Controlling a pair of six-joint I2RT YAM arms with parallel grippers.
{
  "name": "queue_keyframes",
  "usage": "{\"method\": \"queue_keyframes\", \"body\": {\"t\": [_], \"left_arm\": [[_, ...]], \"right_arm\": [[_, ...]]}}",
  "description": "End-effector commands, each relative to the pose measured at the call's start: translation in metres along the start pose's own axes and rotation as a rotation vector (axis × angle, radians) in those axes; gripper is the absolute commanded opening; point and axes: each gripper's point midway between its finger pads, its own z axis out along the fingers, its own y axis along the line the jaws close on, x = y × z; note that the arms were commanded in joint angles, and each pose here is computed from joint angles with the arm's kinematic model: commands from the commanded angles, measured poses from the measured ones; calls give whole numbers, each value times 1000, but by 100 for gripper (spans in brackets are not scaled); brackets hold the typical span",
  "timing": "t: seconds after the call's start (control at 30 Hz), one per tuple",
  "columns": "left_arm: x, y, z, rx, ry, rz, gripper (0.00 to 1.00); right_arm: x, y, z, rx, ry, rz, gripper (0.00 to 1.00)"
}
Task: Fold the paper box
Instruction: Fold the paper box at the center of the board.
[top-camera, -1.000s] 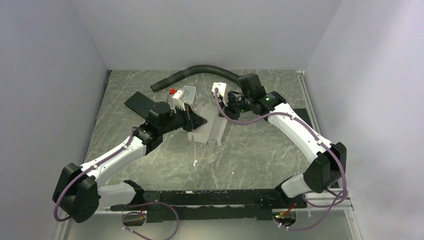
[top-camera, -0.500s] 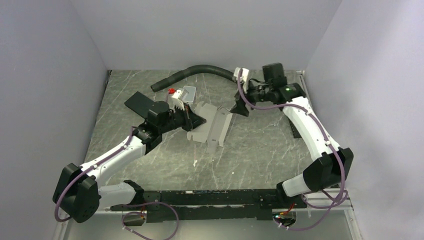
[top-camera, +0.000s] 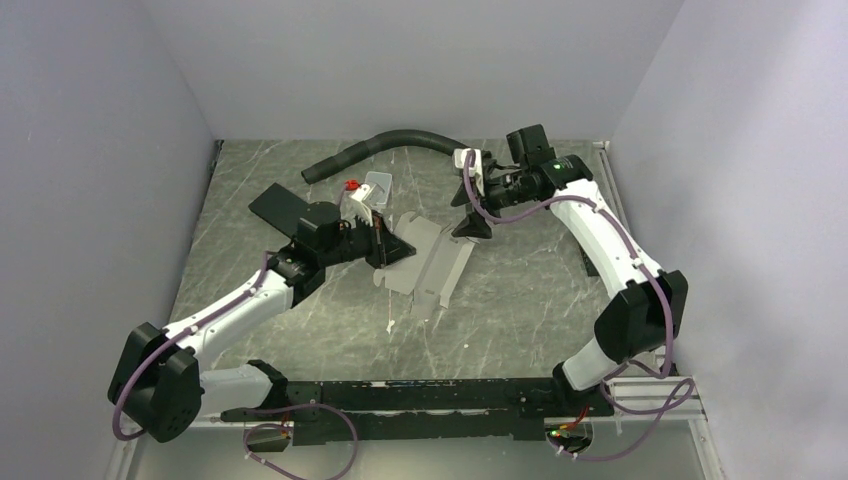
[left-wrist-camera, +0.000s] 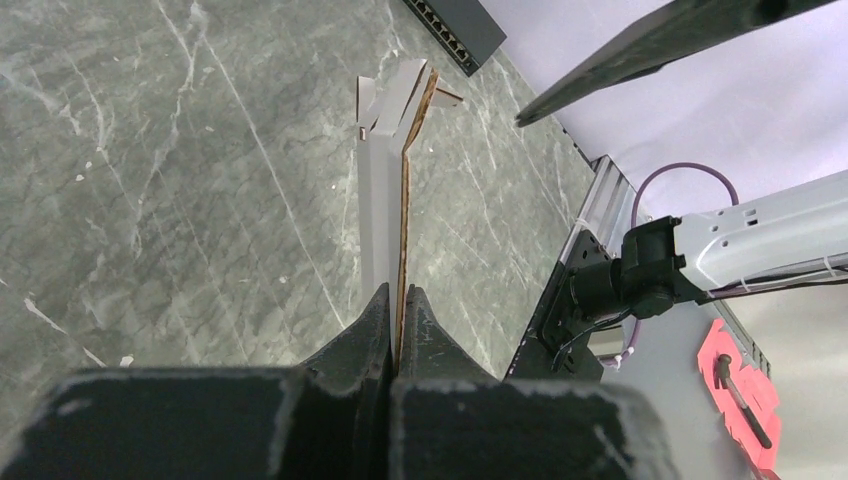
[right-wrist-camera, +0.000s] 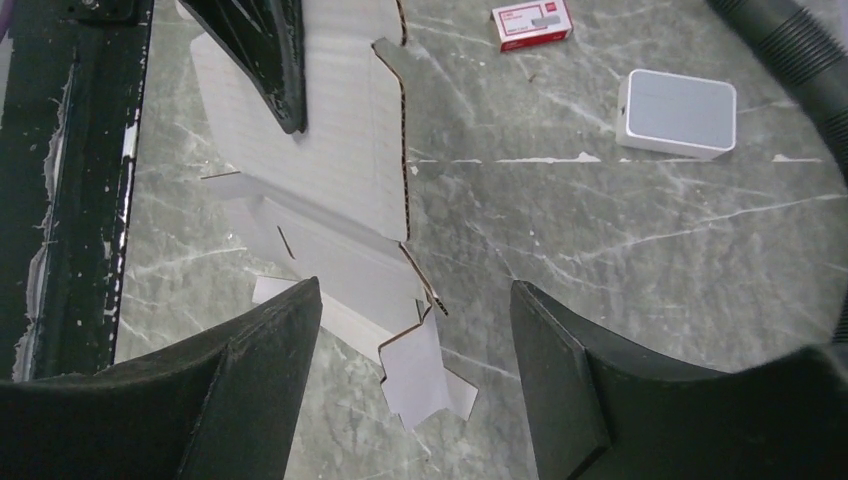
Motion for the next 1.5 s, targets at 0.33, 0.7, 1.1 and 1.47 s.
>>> {"method": "queue_keyframes", "body": {"t": [0.33, 0.7, 1.1, 1.47], "left_arm": [[-20, -17, -4, 51, -57, 45, 0], [-20, -16, -6, 39, -58, 46, 0], [-20, -16, -5, 46, -53, 48, 0], [-27, -2, 0, -41, -51, 42, 0]], "right_arm": [[7, 1, 16, 18, 68, -38, 52], [14, 2, 16, 31, 117, -61, 27], [18, -3, 18, 49, 144, -78, 24], [3, 1, 35, 102, 215, -52, 0]]}}
